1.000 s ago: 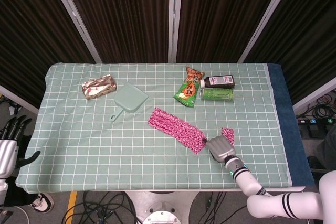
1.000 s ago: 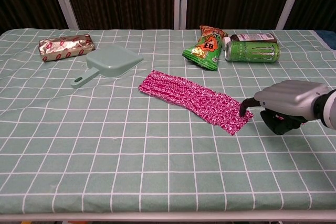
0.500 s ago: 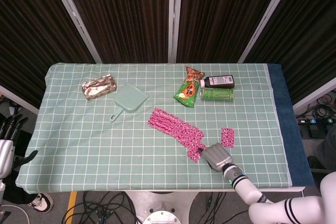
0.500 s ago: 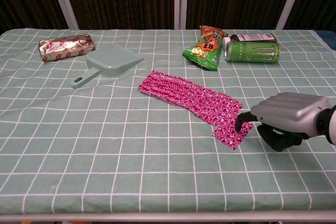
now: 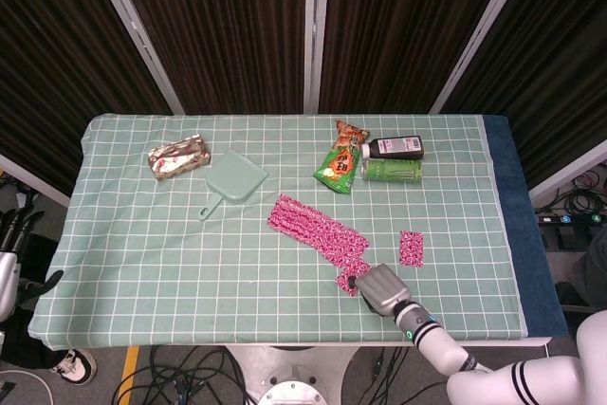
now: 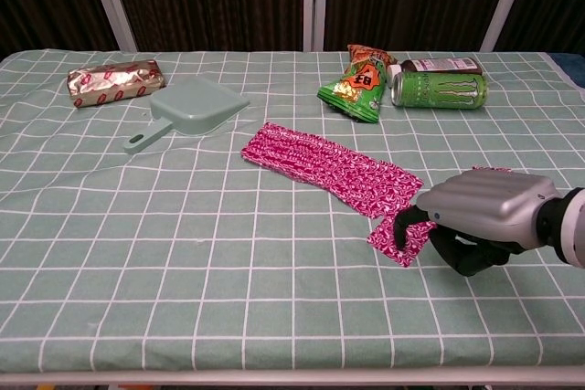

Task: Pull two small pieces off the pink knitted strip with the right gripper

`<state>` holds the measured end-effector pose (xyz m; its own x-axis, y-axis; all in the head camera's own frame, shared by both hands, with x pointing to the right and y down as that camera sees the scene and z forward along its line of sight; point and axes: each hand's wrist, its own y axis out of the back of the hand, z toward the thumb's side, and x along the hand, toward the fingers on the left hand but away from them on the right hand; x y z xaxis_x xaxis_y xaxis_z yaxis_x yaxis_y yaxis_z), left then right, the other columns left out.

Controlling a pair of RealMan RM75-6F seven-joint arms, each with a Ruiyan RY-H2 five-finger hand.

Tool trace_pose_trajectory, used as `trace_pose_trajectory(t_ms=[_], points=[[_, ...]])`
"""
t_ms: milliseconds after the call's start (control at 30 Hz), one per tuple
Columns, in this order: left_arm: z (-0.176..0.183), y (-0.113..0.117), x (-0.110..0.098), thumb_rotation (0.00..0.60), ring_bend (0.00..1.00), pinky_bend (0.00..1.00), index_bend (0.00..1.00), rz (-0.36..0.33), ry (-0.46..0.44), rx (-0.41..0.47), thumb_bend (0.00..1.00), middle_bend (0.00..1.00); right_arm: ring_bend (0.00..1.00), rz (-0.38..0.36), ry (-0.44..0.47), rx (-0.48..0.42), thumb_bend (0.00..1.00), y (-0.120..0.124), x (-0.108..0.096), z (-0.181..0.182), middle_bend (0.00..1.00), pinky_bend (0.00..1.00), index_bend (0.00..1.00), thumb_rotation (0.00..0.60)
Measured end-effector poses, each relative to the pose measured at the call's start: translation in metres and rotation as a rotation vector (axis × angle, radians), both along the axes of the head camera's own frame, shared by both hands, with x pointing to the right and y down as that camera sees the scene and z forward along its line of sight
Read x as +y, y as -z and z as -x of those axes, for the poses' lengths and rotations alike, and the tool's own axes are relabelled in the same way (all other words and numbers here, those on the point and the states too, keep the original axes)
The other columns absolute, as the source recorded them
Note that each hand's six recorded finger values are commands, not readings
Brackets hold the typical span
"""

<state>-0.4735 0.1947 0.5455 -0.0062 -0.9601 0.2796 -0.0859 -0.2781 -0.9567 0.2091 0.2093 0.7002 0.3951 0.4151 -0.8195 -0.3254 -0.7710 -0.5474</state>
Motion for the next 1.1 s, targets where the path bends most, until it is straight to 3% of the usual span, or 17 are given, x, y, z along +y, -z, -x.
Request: trace_pose_trajectory(t_ms=[233,800,1100], points=[[-0.002,-0.002,0.001,0.600,0.04,0.23,0.11,0.004,-0.006,0.005,0.14,0.07,0.89,-0.052,-0.024,0.005,1.00,0.010,-0.010,-0.012,0.90,0.80,0.32,0.600],[0.001,-0.004,0.002,0.600,0.04,0.23,0.11,0.012,-0.001,0.005,0.14,0.07,0.89,-0.125,-0.080,0.116,1.00,-0.015,-0.030,-0.032,0.90,0.80,0.23,0.600],[0.001,-0.004,0.003,0.600,0.04,0.23,0.11,0.012,-0.002,0.004,0.14,0.07,0.89,-0.099,-0.070,0.134,1.00,-0.022,-0.026,-0.030,0.90,0.80,0.23,0.600]])
